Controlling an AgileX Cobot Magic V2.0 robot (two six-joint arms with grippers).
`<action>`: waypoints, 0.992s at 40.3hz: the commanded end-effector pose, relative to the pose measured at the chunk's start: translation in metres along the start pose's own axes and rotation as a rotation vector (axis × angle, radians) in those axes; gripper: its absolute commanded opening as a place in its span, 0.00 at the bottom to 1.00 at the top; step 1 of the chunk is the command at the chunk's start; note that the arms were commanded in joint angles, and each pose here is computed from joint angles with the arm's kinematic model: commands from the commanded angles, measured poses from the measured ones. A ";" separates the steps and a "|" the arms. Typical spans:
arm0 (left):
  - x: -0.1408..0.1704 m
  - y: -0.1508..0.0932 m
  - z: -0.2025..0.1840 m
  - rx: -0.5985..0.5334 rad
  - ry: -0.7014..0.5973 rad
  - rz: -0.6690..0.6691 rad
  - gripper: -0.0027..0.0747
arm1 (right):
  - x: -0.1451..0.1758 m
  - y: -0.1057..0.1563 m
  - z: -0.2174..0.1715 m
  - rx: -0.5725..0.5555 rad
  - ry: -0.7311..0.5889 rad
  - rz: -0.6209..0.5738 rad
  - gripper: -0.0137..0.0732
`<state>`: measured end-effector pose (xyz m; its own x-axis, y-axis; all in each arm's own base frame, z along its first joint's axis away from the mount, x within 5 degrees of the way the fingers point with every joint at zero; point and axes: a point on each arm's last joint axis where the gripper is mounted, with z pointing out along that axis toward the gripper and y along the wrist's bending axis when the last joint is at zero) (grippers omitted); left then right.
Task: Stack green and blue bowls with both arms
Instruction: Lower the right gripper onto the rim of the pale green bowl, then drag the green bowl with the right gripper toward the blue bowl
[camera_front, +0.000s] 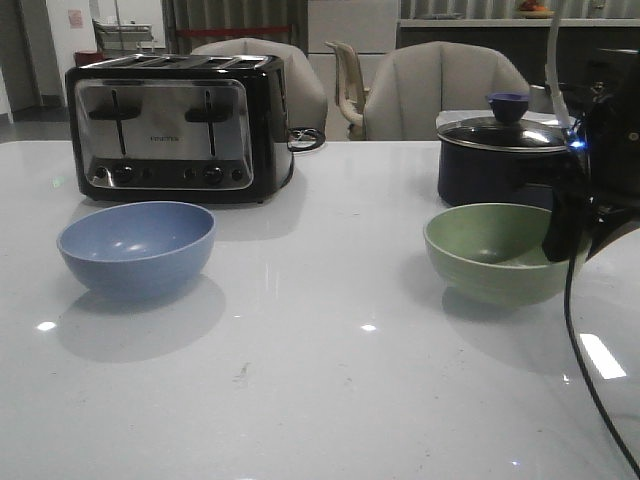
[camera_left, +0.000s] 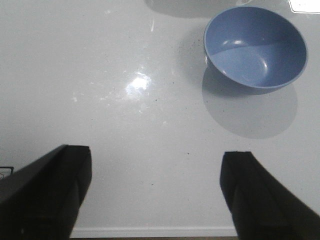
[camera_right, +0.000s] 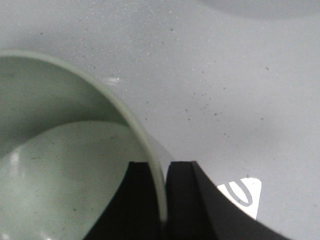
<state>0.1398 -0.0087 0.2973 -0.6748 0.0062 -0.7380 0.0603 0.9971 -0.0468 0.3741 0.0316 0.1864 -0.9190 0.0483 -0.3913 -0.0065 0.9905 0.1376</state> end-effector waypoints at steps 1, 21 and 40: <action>-0.016 -0.001 -0.008 0.001 -0.109 -0.010 0.79 | -0.015 0.005 -0.041 -0.009 -0.129 -0.021 0.20; -0.016 -0.001 -0.008 0.001 -0.109 -0.010 0.79 | -0.006 0.019 -0.138 -0.054 -0.310 -0.045 0.20; -0.016 -0.001 -0.008 0.001 -0.109 -0.010 0.79 | 0.023 0.106 -0.106 -0.207 -0.287 -0.243 0.20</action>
<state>0.1398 -0.0087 0.2973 -0.6748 0.0062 -0.7380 0.0603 0.9971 -0.0468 0.3096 0.1090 0.2706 -0.8105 -0.1299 -0.5711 -0.2702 0.9481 0.1677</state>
